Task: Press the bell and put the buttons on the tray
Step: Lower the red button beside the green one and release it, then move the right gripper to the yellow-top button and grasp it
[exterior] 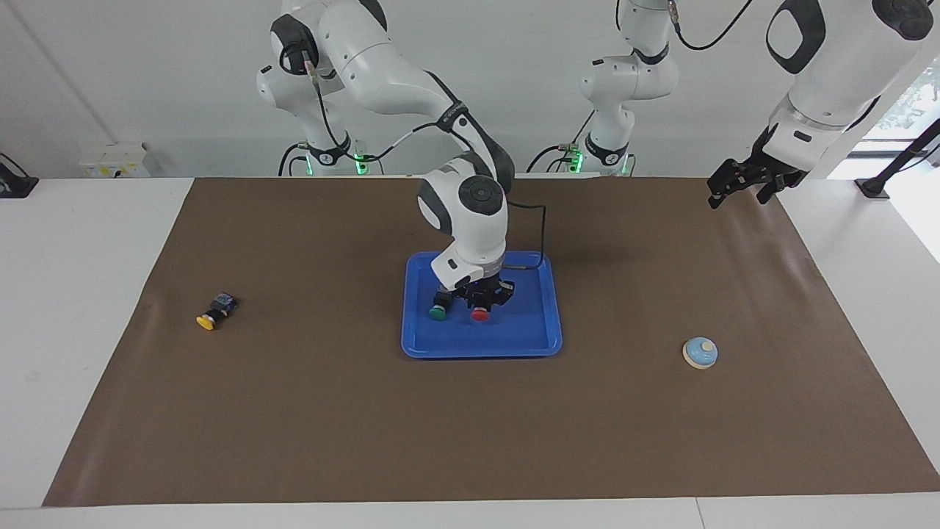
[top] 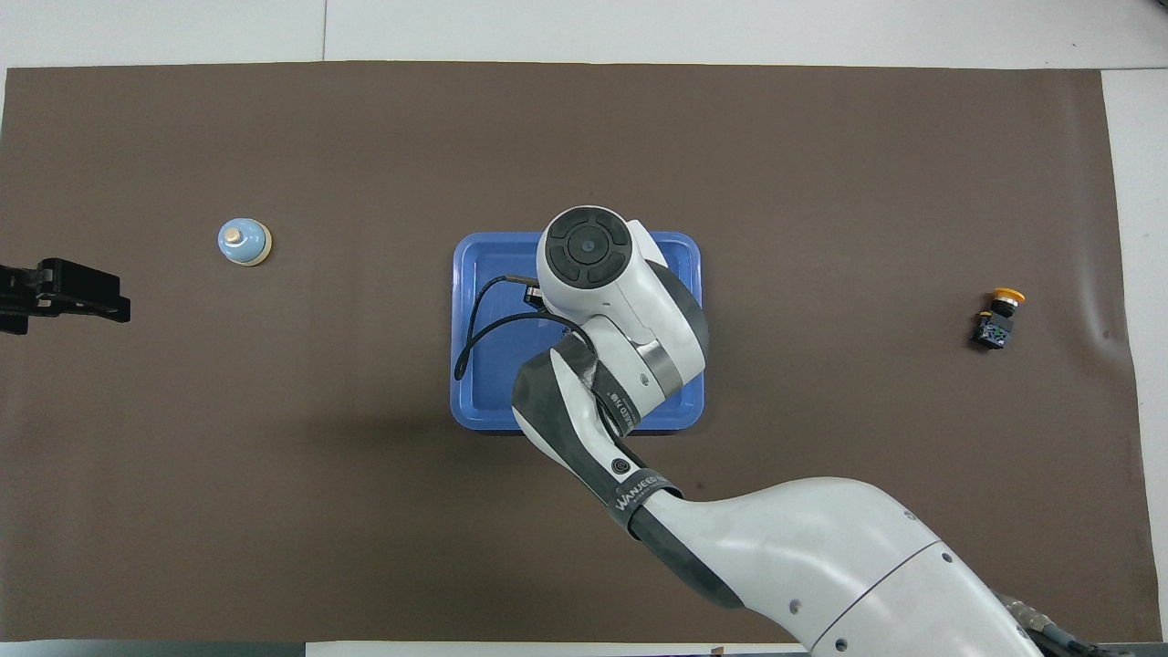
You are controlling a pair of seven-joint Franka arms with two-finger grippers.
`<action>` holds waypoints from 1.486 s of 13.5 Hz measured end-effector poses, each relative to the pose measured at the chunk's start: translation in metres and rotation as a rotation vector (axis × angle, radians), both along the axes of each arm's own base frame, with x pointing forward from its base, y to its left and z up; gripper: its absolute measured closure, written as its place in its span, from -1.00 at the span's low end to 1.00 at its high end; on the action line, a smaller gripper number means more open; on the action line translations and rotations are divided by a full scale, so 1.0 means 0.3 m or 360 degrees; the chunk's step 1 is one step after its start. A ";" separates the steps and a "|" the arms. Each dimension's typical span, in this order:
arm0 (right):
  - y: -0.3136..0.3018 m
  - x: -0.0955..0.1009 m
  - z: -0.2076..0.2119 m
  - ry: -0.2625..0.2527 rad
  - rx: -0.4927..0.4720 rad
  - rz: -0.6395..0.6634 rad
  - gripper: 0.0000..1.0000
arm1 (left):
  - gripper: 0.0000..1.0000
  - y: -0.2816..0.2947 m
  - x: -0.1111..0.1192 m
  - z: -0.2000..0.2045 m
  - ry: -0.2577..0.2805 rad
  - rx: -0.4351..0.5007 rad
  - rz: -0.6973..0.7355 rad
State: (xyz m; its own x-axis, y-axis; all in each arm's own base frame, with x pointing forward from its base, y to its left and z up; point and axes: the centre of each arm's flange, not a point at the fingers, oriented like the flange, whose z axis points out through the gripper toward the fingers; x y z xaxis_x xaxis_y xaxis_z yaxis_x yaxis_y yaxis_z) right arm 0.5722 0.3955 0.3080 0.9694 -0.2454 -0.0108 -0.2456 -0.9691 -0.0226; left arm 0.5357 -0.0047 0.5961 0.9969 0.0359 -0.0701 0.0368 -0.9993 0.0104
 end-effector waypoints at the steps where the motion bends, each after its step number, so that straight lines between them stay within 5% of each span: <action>1: -0.006 -0.010 -0.021 0.0005 -0.0003 -0.0005 0.19 | -1.00 0.000 0.000 0.000 0.0000 0.0000 0.0000; 4: 0.002 -0.032 -0.013 0.0009 -0.0006 -0.0076 0.05 | -1.00 0.000 0.000 0.000 0.0000 0.0000 0.0000; 7: 0.016 -0.056 0.052 0.0045 -0.0040 -0.0157 -0.65 | -1.00 0.000 0.000 0.000 0.0000 0.0000 0.0000; 9: -0.061 -0.014 0.195 0.0043 -0.0065 -0.0227 -1.00 | -1.00 0.000 0.000 0.000 0.0000 0.0000 0.0000; 14: -0.633 0.125 0.605 0.0028 -0.0072 -0.0362 -1.00 | -1.00 0.000 0.000 0.000 0.0000 0.0000 0.0000; 20: -1.322 0.210 0.518 0.0048 -0.0090 -0.0341 -1.00 | -1.00 0.000 0.000 0.000 0.0000 0.0000 0.0000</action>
State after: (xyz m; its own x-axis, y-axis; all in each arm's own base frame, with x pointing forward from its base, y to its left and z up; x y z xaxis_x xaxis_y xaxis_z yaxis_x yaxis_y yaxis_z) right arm 0.6352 -0.0011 0.4634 0.8945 -0.4466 -0.0196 -0.4456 -0.8943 0.0408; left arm 0.5357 -0.0047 0.5961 0.9969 0.0359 -0.0701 0.0368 -0.9993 0.0104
